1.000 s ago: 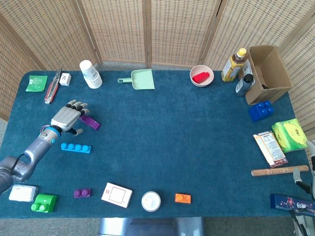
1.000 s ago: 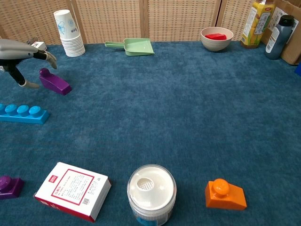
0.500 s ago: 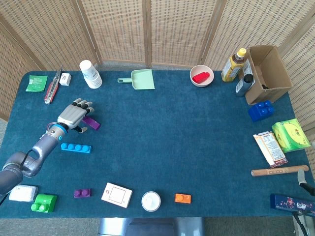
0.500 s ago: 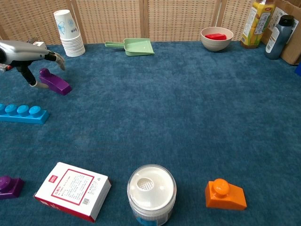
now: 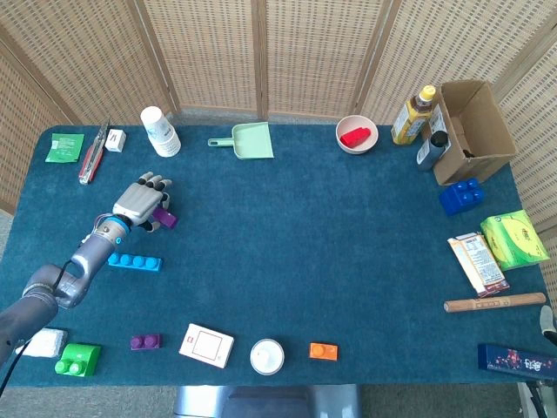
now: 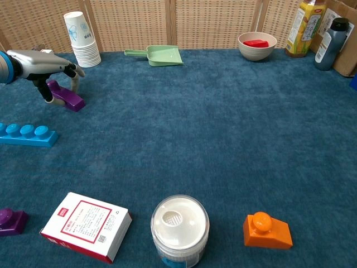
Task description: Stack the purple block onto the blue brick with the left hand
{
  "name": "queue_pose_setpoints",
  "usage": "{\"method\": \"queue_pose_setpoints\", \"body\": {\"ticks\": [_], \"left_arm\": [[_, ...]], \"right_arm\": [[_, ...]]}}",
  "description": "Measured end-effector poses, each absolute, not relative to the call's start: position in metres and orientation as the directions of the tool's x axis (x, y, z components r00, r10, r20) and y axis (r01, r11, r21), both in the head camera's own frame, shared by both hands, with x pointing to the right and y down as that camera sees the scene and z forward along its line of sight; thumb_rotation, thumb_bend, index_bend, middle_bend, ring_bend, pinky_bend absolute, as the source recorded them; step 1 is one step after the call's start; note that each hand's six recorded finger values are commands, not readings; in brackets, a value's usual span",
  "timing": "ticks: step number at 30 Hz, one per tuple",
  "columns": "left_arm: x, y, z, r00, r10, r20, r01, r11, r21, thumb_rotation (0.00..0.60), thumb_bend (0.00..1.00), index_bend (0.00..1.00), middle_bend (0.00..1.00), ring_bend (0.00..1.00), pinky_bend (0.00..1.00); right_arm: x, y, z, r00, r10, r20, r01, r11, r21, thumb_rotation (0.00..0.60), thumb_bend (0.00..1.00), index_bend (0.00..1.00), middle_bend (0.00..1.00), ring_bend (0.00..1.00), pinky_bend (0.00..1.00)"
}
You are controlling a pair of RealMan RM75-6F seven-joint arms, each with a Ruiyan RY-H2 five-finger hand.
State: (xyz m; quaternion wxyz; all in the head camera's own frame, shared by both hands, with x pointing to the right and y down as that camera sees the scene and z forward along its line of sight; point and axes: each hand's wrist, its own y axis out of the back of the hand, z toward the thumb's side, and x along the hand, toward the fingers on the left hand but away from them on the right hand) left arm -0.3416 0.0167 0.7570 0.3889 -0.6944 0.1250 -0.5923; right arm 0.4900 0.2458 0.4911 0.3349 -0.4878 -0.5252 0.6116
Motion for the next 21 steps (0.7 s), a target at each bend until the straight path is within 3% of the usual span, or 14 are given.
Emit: {"method": "queue_pose_setpoints", "body": {"ticks": [12, 21], "left_arm": [[-0.343, 0.016, 0.751, 0.276, -0.639, 0.718, 0.271, -0.665, -0.696, 0.600, 0.37, 0.66, 0.28, 0.09, 0.00], [-0.356, 0.017, 0.721, 0.274, -0.647, 0.712, 0.204, -0.684, -0.700, 0.600, 0.37, 0.66, 0.28, 0.09, 0.00]], "right_arm": [[0.488, 0.247, 0.493, -0.294, 0.924, -0.243, 0.113, -0.219, -0.969, 0.600, 0.41, 0.07, 0.10, 0.00, 0.07], [0.484, 0.244, 0.503, -0.266, 0.929, -0.258, 0.141, -0.227, -0.964, 0.600, 0.41, 0.07, 0.10, 0.00, 0.07]]}}
